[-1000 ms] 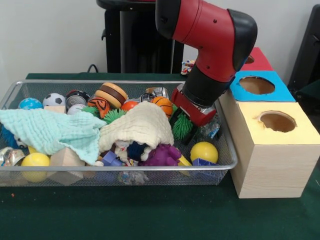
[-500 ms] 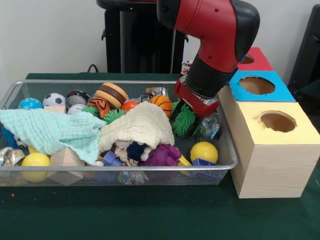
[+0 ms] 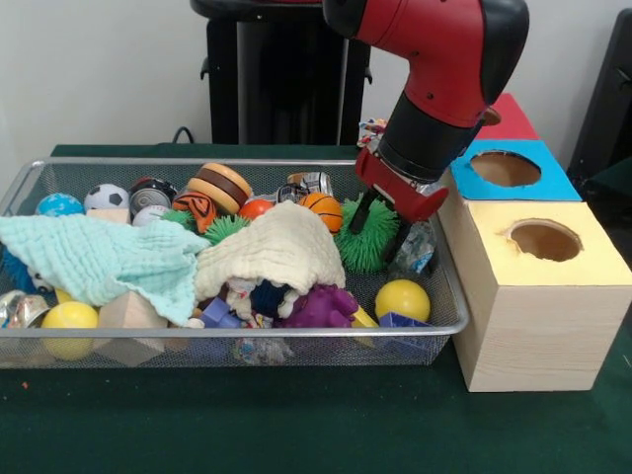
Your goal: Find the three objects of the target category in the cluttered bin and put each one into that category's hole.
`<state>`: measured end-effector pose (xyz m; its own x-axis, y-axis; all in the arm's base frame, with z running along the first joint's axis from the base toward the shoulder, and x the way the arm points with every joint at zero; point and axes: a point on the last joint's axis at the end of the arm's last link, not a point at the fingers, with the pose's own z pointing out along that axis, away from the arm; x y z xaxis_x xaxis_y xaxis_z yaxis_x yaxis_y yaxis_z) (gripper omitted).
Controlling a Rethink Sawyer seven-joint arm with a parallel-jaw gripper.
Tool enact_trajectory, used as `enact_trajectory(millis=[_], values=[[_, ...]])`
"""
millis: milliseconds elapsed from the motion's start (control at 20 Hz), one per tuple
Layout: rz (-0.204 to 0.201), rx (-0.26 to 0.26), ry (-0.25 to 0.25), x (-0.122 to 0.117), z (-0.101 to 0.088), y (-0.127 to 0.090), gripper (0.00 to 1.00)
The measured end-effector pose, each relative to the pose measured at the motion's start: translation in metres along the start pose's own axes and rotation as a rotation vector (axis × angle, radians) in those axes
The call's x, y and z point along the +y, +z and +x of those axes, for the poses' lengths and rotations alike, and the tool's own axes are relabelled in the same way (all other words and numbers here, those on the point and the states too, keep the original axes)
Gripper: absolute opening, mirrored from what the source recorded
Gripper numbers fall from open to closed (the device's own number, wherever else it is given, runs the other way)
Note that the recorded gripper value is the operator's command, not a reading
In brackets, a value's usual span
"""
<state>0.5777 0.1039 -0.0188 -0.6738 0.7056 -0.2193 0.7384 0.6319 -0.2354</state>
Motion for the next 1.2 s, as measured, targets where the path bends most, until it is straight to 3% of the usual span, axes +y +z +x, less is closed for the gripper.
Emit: enact_trajectory(millis=[450,750,1200], values=[[-0.027,0.022,0.01,0.008,0.002,-0.005,1.0],[-0.049,0.097,0.076,0.007,-0.003,0.0,1.0],[-0.073,0.152,0.123,0.001,-0.009,-0.005,1.0]])
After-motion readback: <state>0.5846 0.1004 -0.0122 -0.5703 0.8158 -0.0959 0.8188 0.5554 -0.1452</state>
